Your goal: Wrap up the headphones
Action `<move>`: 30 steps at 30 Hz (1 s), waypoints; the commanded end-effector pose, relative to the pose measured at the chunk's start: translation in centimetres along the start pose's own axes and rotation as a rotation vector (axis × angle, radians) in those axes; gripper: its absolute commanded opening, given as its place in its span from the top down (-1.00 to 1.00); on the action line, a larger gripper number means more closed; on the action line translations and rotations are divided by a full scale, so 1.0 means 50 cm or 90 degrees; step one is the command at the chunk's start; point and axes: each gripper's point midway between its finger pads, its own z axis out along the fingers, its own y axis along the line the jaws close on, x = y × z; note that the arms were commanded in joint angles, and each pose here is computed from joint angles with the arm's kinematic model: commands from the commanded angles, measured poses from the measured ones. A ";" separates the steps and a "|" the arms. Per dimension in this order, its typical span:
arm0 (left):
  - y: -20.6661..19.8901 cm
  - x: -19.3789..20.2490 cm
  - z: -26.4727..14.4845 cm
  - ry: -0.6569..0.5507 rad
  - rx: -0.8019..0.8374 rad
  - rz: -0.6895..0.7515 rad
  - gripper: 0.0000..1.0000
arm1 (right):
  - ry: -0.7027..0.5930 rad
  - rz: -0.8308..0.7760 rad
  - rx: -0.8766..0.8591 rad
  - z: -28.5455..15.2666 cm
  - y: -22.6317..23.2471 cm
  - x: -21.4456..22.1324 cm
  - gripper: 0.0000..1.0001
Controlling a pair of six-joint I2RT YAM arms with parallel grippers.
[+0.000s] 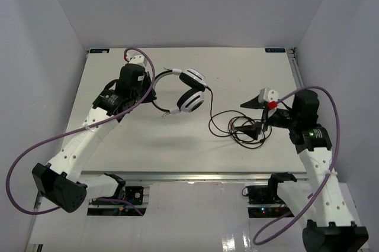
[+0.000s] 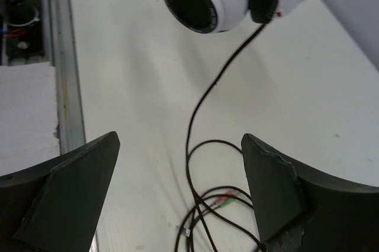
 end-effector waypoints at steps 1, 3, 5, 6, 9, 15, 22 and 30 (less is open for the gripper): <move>-0.039 -0.052 -0.056 -0.041 0.061 -0.051 1.00 | 0.078 0.034 0.019 0.069 -0.029 0.055 -0.80; -0.041 -0.061 -0.064 -0.046 0.063 -0.057 1.00 | 0.092 0.041 -0.004 0.088 -0.023 0.083 -0.80; -0.042 -0.066 -0.065 -0.043 0.063 -0.059 1.00 | 0.107 0.039 -0.046 0.110 -0.012 0.112 -0.80; -0.043 -0.066 -0.062 -0.040 0.062 -0.061 1.00 | 0.118 0.040 -0.065 0.120 -0.005 0.127 -0.80; -0.055 -0.074 -0.063 -0.040 0.078 -0.074 1.00 | 0.156 0.032 -0.101 0.153 0.001 0.178 -0.80; -0.074 -0.111 -0.087 -0.057 0.117 -0.108 1.00 | 0.156 0.003 -0.171 0.197 0.016 0.244 -0.80; -0.038 -0.152 -0.082 -0.060 0.193 -0.230 1.00 | 0.138 -0.037 -0.230 0.189 0.064 0.290 -0.97; -0.002 -0.197 -0.083 -0.072 0.264 -0.344 1.00 | 0.121 -0.052 -0.262 0.185 0.087 0.301 -0.21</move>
